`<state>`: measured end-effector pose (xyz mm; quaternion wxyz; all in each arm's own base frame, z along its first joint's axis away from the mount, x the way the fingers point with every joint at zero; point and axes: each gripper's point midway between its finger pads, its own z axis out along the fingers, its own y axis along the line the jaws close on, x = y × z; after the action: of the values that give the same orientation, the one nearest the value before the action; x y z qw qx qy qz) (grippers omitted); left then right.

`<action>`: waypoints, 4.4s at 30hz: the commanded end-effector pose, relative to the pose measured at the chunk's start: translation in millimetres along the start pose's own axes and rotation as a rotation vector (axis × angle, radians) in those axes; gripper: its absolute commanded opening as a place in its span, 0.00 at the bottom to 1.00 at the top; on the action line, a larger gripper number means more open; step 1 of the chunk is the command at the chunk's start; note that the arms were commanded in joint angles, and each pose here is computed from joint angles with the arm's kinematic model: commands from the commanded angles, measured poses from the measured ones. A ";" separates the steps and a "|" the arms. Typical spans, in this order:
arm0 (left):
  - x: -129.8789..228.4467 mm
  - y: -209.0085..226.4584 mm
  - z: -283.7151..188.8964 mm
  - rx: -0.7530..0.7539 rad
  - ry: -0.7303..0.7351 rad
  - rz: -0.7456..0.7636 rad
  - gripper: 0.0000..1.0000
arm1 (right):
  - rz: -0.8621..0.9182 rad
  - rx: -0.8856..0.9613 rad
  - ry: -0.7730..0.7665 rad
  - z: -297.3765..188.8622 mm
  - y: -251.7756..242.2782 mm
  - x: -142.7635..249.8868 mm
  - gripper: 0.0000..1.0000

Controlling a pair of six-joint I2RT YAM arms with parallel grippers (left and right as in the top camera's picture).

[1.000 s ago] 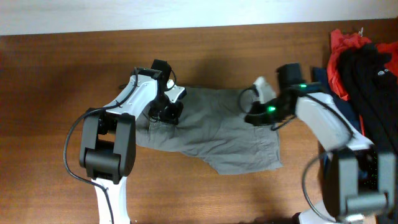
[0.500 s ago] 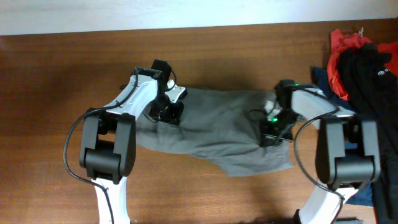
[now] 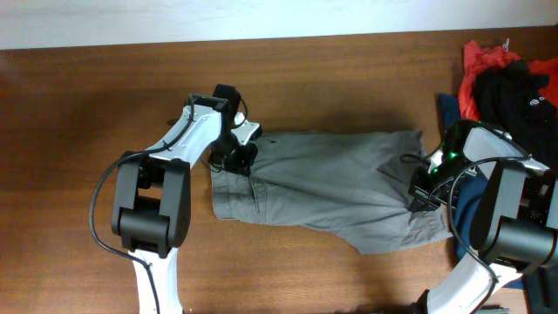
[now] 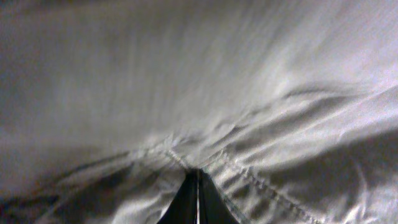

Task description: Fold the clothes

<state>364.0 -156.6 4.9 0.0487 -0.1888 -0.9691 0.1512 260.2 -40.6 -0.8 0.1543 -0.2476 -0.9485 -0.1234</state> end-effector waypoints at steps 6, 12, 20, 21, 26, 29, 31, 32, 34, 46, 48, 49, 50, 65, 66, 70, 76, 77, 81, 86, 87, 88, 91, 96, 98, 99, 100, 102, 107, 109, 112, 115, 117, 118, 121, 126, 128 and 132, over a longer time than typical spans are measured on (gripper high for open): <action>-4.0 5.8 -115.5 -0.028 -0.154 -0.068 0.37 | -0.238 -0.148 -0.102 -33.5 43.9 11.6 0.05; 14.7 47.7 -140.8 -0.029 -0.199 -0.208 0.68 | -0.380 -0.185 -0.137 -43.4 79.1 27.4 0.16; 30.2 31.7 -65.2 0.377 -0.223 -0.293 0.93 | -0.624 -0.165 -0.206 -23.4 146.2 34.7 0.30; 33.1 31.9 -56.8 0.387 -0.217 -0.322 0.94 | -0.652 -0.155 -0.224 -20.3 153.1 32.5 0.30; 50.1 35.0 -22.8 0.402 -0.166 -0.506 0.94 | -0.646 -0.102 -0.199 6.2 157.9 24.2 0.29; 48.0 34.3 -16.4 0.404 -0.171 -0.555 0.92 | -0.629 -0.086 -0.140 23.9 152.1 24.4 0.25; 35.3 18.9 -11.7 0.410 -0.172 -0.595 0.82 | -0.624 -0.090 -0.077 38.1 151.7 31.9 0.23; 32.9 14.4 -10.4 0.410 -0.173 -0.589 0.80 | -0.629 -0.089 -0.076 38.9 152.7 32.9 0.23; 27.3 0.7 -6.1 0.405 -0.172 -0.558 0.73 | -0.645 -0.086 -0.074 40.7 156.3 35.9 0.22; 17.9 -10.1 6.6 0.301 -0.189 -0.520 0.07 | -0.653 -0.082 -0.066 42.2 157.8 39.4 0.17; 17.5 -7.4 3.0 0.300 -0.199 -0.504 0.01 | -0.644 -0.076 -0.048 40.7 154.6 43.0 0.13; 19.6 -3.4 -3.8 0.295 -0.207 -0.487 0.01 | -0.639 -0.070 -0.033 36.5 151.7 46.9 0.11; 21.5 -0.1 -10.2 0.290 -0.213 -0.482 0.01 | -0.641 -0.069 -0.028 32.8 150.7 49.2 0.09; 62.4 54.5 -206.2 -0.123 -0.422 -0.399 0.01 | -0.686 -0.173 -0.294 -68.7 185.2 65.4 0.12; 60.3 47.8 -209.9 -0.144 -0.420 -0.376 0.01 | -0.687 -0.174 -0.295 -68.4 185.8 64.5 0.12; 48.1 12.8 -211.8 -0.194 -0.416 -0.259 0.01 | -0.685 -0.170 -0.287 -64.5 185.8 62.6 0.12; 45.2 2.6 -250.5 -0.322 -0.473 -0.227 0.01 | -0.633 -0.108 -0.256 -30.7 178.3 37.7 0.10; 44.5 1.3 -253.3 -0.322 -0.480 -0.225 0.01 | -0.634 -0.109 -0.245 -24.8 178.6 35.3 0.09; 42.2 -5.6 -253.0 -0.326 -0.480 -0.194 0.01 | -0.651 -0.156 -0.158 0.9 184.2 34.5 0.08; 37.9 -8.7 -255.1 -0.326 -0.498 -0.182 0.01 | -0.707 -0.288 -0.010 27.0 199.0 53.3 0.08; 35.1 -15.6 -253.6 -0.297 -0.503 -0.167 0.01 | -0.710 -0.291 0.001 29.5 200.2 55.7 0.08; 30.1 -27.1 -250.3 -0.257 -0.509 -0.144 0.01 | -0.713 -0.286 0.010 33.0 200.5 57.2 0.08; 20.7 -45.0 -243.4 -0.223 -0.522 -0.164 0.01 | -0.691 -0.277 0.027 37.8 201.6 60.4 0.08; 6.7 -80.4 -212.8 -0.181 -0.479 -0.162 0.01 | -0.652 -0.263 0.048 41.3 197.4 60.9 0.07; 0.8 -95.4 -179.6 -0.175 -0.398 -0.165 0.01 | -0.651 -0.262 0.049 41.3 197.2 61.2 0.07; -1.3 -98.7 -169.1 -0.174 -0.375 -0.171 0.01 | -0.650 -0.261 0.051 41.3 196.9 61.5 0.08; -3.6 -102.0 -158.6 -0.175 -0.354 -0.174 0.01 | -0.647 -0.259 0.054 41.2 195.9 61.9 0.08; -6.4 -111.2 -132.8 -0.171 -0.294 -0.160 0.01 | -0.628 -0.235 0.066 41.0 188.7 62.3 0.08; -1.5 -140.5 -72.0 -0.117 -0.131 -0.106 0.02 | -0.537 -0.058 0.018 24.2 142.1 38.6 0.08; 0.6 -148.4 -59.1 -0.105 -0.098 -0.091 0.08 | -0.492 -0.042 -0.004 9.7 129.3 29.1 0.08; -2.1 -155.2 -55.4 -0.100 -0.108 -0.072 0.37 | -0.430 -0.067 -0.036 -9.4 116.3 17.3 0.09; -5.5 -160.9 -64.4 -0.078 -0.120 -0.065 0.47 | -0.385 -0.087 -0.058 -21.4 105.5 10.2 0.13; -8.8 -164.1 -82.1 -0.066 -0.138 -0.062 0.48 | -0.374 -0.090 -0.059 -23.4 101.4 8.8 0.13; -11.8 -164.9 -93.8 -0.062 -0.154 -0.051 0.49 | -0.386 -0.090 -0.056 -23.4 101.3 9.5 0.14; -23.5 -158.3 -139.8 -0.093 -0.237 -0.023 0.53 | -0.452 -0.140 -0.045 -25.1 110.4 15.7 0.14; -34.1 -101.7 -221.8 -0.302 -0.404 -0.083 0.29 | -0.623 -0.362 -0.139 -68.6 155.5 35.5 0.13; -32.2 -80.1 -232.1 -0.316 -0.406 -0.117 0.12 | -0.722 -0.444 -0.222 -97.8 179.1 50.4 0.14; -24.4 -45.9 -231.0 -0.303 -0.362 -0.202 0.00 | -0.903 -0.476 -0.348 -127.7 214.2 81.9 0.13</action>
<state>401.0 -165.1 242.7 -0.1480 -0.0758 -0.9851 0.0440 333.9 100.9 133.6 -0.0720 0.0626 -0.9459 -0.3102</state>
